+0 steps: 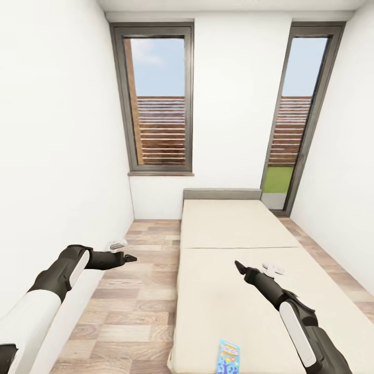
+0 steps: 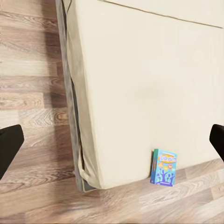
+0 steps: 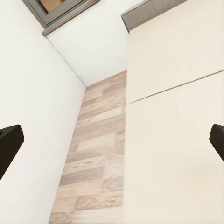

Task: Put all the toys in the child's room - the three board games (two on the bed and one on the table), the two jigsaw puzzles on the table, and the tennis ball on the table - inside the toy box on the table in the child's room.

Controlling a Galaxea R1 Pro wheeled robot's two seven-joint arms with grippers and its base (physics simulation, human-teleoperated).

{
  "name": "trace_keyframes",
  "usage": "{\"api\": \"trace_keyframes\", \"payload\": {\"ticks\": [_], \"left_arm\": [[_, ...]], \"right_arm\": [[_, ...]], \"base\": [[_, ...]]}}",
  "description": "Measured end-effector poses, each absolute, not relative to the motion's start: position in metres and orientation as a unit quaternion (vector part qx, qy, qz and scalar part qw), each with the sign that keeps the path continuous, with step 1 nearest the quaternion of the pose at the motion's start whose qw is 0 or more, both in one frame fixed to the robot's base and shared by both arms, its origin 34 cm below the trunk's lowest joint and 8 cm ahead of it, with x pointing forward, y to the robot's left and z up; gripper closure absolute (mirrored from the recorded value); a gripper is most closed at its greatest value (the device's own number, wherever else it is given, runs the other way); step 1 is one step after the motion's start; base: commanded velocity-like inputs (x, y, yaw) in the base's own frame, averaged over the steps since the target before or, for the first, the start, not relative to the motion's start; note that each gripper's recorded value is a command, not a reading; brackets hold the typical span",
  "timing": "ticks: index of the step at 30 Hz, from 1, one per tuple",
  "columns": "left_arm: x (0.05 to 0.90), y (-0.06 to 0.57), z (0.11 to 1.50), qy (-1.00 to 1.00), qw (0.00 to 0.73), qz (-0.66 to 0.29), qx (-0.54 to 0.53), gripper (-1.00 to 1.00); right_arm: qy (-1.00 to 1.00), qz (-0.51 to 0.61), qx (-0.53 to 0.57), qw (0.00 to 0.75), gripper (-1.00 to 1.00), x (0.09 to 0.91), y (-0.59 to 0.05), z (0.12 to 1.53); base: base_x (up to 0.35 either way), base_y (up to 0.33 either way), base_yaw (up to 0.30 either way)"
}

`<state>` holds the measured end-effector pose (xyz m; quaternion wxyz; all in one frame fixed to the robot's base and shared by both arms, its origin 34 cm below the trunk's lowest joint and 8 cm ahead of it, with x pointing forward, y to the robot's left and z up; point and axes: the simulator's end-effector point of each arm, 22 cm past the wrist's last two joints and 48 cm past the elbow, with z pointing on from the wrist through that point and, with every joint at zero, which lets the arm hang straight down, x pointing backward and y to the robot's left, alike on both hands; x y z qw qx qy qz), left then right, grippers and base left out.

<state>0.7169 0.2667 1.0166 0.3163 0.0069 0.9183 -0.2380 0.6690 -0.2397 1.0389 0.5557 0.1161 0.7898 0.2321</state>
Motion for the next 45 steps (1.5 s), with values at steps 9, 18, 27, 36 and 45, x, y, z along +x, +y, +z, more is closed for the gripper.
{"api": "trace_keyframes", "payload": {"ticks": [9, 18, 27, 36, 45], "left_arm": [[0.717, 0.267, 1.017, 0.918, 0.317, -0.238, 0.007, -1.00], [0.717, 0.266, 1.016, 0.918, 0.316, -0.239, 0.007, -1.00], [0.716, 0.267, 1.017, 0.918, 0.314, -0.241, 0.005, -1.00], [0.716, 0.265, 1.016, 0.918, 0.312, -0.242, 0.005, -1.00], [0.716, 0.266, 1.017, 0.918, 0.314, -0.243, 0.004, -1.00]], "right_arm": [[0.789, 0.231, 0.116, 0.557, -1.00, 0.669, -0.241, 1.039], [0.811, 0.229, 0.134, 0.522, -1.00, 0.667, -0.246, 1.008], [0.837, 0.294, 0.219, 0.405, -1.00, 0.663, -0.248, 0.951], [0.826, 0.306, 0.257, 0.397, -1.00, 0.665, -0.260, 0.947], [0.825, 0.310, 0.258, 0.396, -1.00, 0.664, -0.260, 0.946]], "base": [[0.000, 0.065, 0.000], [-0.028, 0.003, 0.000], [-0.038, 0.000, 0.000], [-0.128, 0.000, 0.000], [-0.043, 0.000, 0.000]]}}
